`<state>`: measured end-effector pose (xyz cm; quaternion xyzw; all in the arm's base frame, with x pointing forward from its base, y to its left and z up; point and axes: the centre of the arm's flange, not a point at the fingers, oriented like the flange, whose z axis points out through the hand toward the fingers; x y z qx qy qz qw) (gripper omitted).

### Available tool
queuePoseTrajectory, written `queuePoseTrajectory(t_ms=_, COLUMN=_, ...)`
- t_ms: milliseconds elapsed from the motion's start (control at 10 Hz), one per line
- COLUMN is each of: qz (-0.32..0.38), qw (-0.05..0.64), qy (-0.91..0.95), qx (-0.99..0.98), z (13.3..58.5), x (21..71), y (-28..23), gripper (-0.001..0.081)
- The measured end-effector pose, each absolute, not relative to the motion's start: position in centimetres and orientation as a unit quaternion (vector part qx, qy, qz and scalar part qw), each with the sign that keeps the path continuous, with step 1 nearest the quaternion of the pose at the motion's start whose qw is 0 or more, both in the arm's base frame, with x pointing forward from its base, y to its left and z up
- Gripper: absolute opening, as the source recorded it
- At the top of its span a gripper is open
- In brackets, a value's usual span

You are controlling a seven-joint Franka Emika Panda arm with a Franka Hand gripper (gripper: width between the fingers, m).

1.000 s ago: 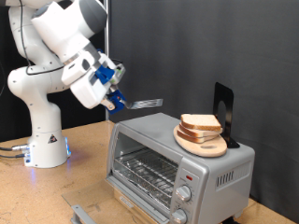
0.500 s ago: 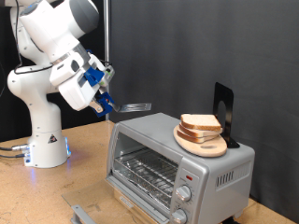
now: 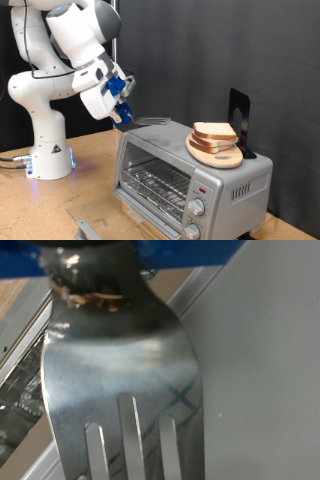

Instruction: Make a piece of toast with the oven

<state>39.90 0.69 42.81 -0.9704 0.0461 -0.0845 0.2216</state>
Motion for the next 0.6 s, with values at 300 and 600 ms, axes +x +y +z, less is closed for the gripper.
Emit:
queuePoseTrajectory(t_ms=300, qz=-0.067, qw=0.203, qy=0.058, qx=-0.975, z=42.5, x=39.7, y=2.8, gripper=0.0365)
queuePoseTrajectory(t_ms=600, qz=-0.073, qw=0.204, qy=0.061, qx=-0.974, z=42.4, x=39.9, y=3.8, gripper=0.0365)
